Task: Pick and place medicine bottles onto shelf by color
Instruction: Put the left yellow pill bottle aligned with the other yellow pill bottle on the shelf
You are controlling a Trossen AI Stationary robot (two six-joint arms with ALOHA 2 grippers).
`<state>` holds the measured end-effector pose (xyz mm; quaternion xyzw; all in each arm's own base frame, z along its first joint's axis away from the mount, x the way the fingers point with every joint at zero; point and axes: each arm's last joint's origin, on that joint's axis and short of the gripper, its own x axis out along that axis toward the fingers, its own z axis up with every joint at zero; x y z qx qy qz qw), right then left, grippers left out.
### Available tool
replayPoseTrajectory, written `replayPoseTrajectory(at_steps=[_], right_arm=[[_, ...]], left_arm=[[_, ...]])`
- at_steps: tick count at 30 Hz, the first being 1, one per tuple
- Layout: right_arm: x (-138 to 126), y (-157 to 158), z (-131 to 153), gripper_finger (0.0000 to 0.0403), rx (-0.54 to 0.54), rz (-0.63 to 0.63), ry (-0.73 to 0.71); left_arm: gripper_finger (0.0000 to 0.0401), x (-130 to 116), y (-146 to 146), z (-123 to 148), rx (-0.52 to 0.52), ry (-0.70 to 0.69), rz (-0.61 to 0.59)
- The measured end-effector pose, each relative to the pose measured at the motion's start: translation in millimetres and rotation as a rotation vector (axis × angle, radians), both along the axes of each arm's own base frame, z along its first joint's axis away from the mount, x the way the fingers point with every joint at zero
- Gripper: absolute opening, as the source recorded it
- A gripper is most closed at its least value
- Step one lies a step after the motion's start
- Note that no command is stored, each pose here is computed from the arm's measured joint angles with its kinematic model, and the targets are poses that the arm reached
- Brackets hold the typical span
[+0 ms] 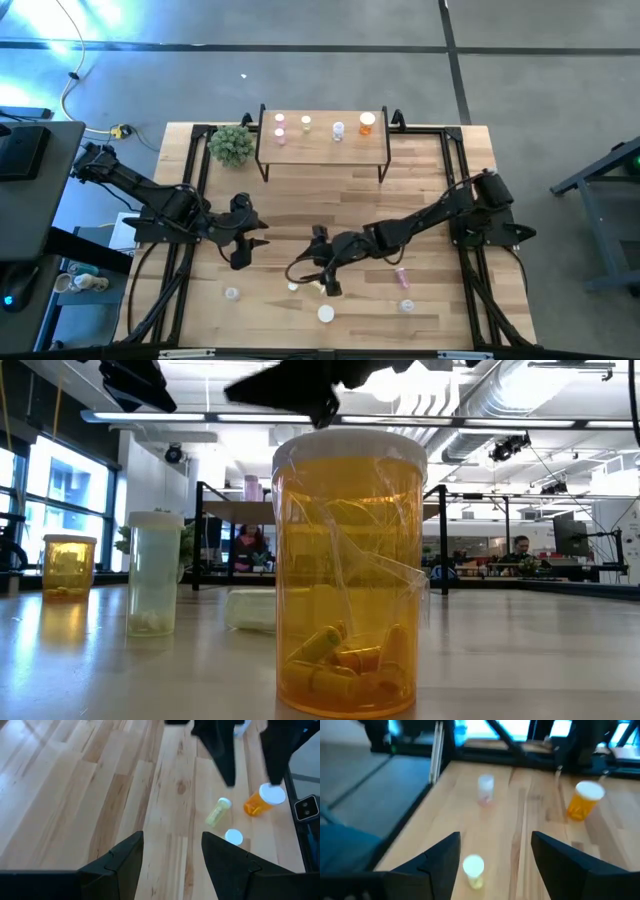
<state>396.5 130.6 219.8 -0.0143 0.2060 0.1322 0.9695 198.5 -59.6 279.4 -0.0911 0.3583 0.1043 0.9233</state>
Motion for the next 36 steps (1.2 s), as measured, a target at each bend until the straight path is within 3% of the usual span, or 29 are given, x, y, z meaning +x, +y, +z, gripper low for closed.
replayPoseTrajectory(at_steps=[8,13,21,36], right_arm=[[27.0,10.0,-38.3,0.0236,-0.083,0.075,0.051],[43.8,17.6,-53.4,0.0236,-0.067,0.142,0.070],[56.7,22.6,-62.5,0.0236,-0.093,0.162,0.160],[54.6,21.9,-65.8,0.0236,-0.107,0.164,0.207]], left_arm=[[0.0193,0.3,0.0,0.3,-0.001,-0.004,0.000],[0.0193,0.3,0.0,0.2,0.000,-0.003,-0.001],[0.0193,0.2,0.0,0.1,0.001,-0.002,-0.001],[0.0193,0.0,0.1,-0.2,0.002,0.001,-0.001]])
